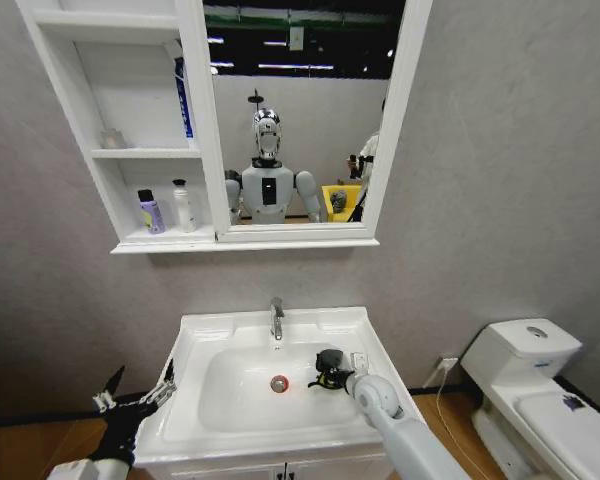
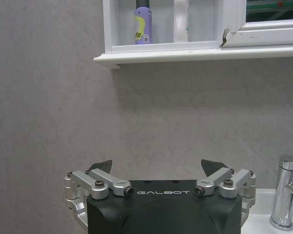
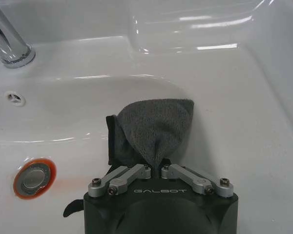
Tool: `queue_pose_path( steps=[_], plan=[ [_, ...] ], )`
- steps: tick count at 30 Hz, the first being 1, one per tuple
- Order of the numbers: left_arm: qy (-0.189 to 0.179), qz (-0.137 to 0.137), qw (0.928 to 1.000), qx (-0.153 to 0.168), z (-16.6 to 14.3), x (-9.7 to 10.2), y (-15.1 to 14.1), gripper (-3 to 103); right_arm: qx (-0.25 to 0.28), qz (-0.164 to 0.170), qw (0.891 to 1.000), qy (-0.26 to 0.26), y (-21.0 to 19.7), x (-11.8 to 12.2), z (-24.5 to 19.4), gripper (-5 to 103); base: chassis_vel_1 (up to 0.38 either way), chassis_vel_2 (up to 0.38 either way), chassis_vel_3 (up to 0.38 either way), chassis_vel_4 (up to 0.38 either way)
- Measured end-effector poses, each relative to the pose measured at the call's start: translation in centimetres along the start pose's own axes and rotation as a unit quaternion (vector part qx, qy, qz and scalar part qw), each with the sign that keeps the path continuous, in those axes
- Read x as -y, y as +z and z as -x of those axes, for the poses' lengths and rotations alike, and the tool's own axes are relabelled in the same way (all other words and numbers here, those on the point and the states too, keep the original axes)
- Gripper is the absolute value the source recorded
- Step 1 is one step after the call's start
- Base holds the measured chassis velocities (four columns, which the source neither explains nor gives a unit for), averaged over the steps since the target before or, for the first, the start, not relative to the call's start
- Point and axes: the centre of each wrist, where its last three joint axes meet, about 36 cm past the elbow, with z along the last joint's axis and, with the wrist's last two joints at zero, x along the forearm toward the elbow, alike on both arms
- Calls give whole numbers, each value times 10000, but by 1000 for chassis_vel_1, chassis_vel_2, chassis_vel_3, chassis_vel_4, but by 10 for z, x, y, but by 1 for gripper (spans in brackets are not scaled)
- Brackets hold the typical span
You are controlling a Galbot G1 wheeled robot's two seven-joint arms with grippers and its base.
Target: Move facial cleanser and shampoo from washbasin to cabinet, then wipe washbasin with towel.
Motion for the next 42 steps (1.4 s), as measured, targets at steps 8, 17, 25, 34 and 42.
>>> queue_pose_path(
  steps=[8, 17, 25, 34, 42],
  plan=[
    [0, 0, 10000, 0, 0, 0, 0, 100, -293, -206, 9992, -168, 17, -25, 35, 4, 0, 0, 0, 0],
    [0, 0, 10000, 1, 0, 0, 0, 100, -272, -331, 9982, -427, 13, -45, 67, 4, 0, 0, 0, 0],
    [0, 0, 10000, 0, 0, 0, 0, 100, -364, -286, 9959, -781, 8, -61, 90, 4, 0, 0, 0, 0],
    [0, 0, 10000, 0, 0, 0, 0, 100, -517, -338, 9900, -1268, 17, -99, 112, 4, 0, 0, 0, 0],
    [0, -1, 10000, 1, 0, 0, 0, 100, -575, -336, 9841, -1646, 27, -143, 117, 4, 0, 0, 0, 0]
  ],
)
